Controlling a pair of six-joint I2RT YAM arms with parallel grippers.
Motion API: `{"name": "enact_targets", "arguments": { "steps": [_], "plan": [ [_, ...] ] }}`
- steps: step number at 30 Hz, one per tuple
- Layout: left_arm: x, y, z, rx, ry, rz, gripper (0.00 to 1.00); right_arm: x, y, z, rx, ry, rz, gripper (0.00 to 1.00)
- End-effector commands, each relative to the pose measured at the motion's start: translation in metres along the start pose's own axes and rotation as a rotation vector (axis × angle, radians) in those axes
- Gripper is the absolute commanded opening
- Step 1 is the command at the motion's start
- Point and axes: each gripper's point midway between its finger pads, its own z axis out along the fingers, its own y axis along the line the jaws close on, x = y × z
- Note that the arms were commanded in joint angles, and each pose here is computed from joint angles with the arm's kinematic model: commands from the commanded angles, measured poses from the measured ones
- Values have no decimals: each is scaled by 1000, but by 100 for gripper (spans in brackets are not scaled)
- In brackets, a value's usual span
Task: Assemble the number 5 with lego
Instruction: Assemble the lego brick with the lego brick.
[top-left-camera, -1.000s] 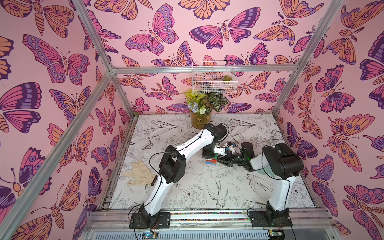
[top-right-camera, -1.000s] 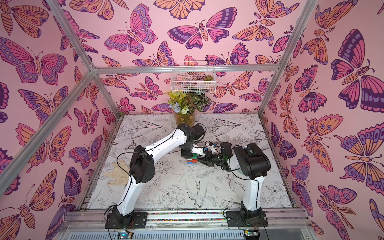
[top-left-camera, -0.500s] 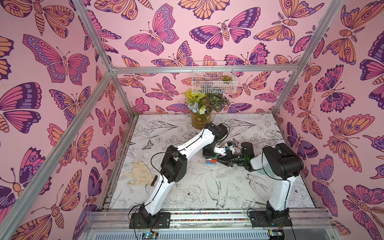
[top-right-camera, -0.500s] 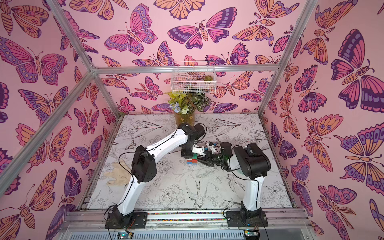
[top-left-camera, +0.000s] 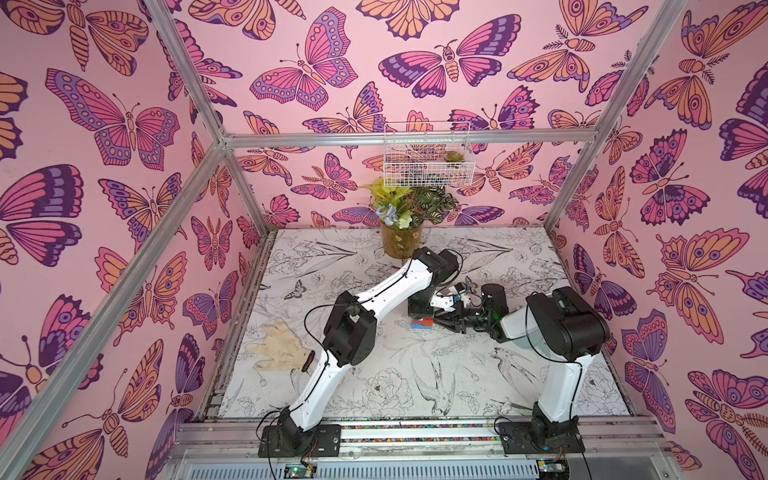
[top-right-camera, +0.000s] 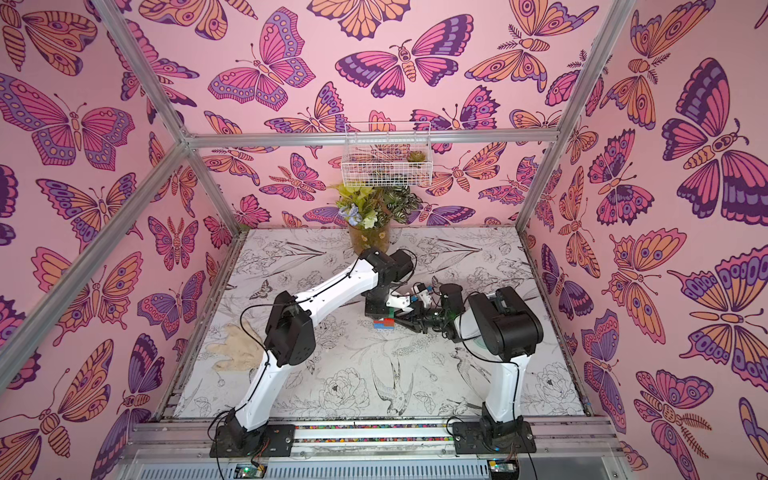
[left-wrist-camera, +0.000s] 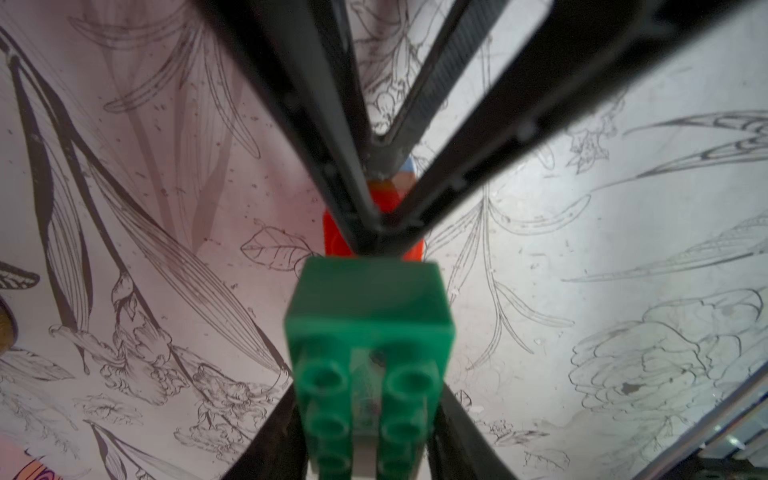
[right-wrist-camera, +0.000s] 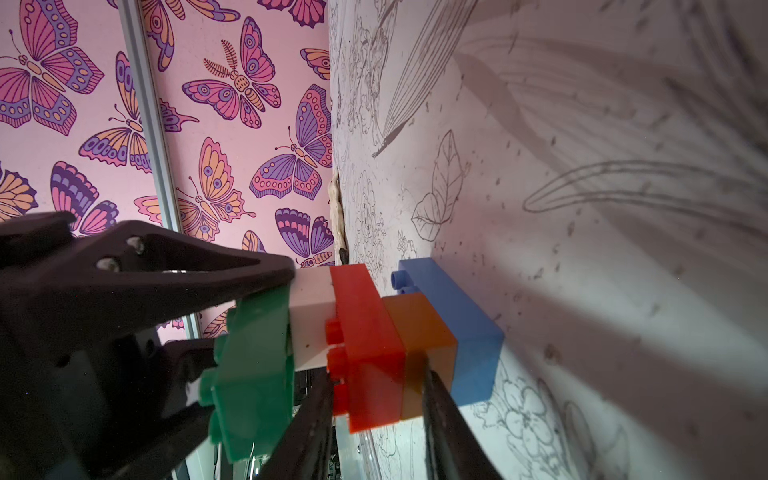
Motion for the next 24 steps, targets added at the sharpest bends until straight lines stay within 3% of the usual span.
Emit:
{"name": "enact_targets", "arguments": {
  "steps": [1, 2, 9, 10, 11, 12, 24],
  "plan": [
    [-13, -8, 11, 31, -14, 11, 61, 16, -24, 6, 87, 19, 86, 37],
    [-13, -8, 10, 31, -17, 11, 66, 16, -24, 5, 88, 19, 86, 36],
    [-13, -6, 4, 20, -28, 1, 71, 16, -23, 5, 92, 20, 81, 37],
    [-13, -6, 2, 23, -36, -3, 79, 16, -22, 5, 91, 21, 80, 37],
    [-13, -6, -1, 22, -45, -8, 95, 16, -22, 5, 90, 20, 79, 37],
    [-14, -4, -3, 18, -55, -16, 100, 16, -21, 4, 90, 20, 76, 38],
    [-11, 7, -28, -40, -95, -24, 100, 14, -6, -1, 96, 5, 49, 43]
  ]
}}
